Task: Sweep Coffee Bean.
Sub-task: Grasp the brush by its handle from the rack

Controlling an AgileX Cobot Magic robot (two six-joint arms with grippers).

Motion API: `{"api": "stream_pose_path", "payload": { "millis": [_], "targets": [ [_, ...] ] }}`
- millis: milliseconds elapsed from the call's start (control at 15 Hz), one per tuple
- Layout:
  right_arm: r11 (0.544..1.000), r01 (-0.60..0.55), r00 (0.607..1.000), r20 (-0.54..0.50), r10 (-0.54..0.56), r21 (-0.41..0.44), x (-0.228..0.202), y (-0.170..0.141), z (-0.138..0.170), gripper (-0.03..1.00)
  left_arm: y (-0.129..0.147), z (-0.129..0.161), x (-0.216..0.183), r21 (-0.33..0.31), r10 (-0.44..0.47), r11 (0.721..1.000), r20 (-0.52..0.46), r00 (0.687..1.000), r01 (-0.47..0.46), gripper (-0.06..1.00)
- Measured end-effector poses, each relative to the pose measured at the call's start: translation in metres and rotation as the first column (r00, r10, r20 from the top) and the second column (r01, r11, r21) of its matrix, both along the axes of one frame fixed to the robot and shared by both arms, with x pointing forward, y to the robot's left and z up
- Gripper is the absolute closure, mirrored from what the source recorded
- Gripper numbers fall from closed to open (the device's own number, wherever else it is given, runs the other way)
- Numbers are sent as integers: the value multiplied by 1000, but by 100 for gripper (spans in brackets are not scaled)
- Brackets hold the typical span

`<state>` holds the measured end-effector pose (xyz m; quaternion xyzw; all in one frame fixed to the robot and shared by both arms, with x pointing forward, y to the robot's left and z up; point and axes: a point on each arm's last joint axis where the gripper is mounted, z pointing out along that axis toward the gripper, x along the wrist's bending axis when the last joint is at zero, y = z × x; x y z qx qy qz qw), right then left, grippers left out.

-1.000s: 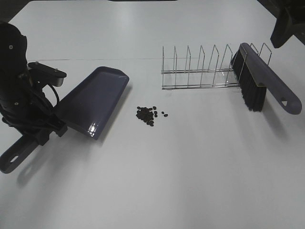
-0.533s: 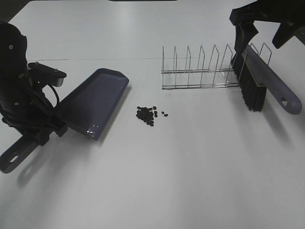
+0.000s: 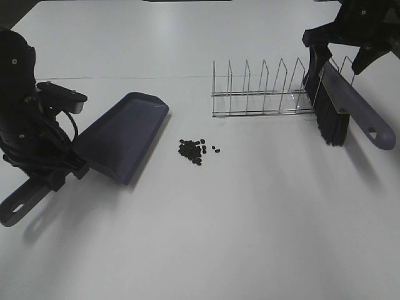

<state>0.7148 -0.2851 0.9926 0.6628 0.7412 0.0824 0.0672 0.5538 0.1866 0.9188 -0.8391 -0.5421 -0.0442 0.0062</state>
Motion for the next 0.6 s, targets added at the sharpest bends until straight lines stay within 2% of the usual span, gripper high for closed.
{"api": "stream_pose_path", "payload": {
  "millis": [400, 600],
  "targets": [
    [999, -7, 995, -98, 4, -31, 7, -2, -48, 22, -1, 0, -1, -14, 12, 1000, -5, 1000, -12, 61],
    [999, -9, 997, -79, 6, -40, 10, -3, -53, 22, -1, 0, -1, -17, 15, 1000, -7, 1000, -16, 61]
  ]
}}
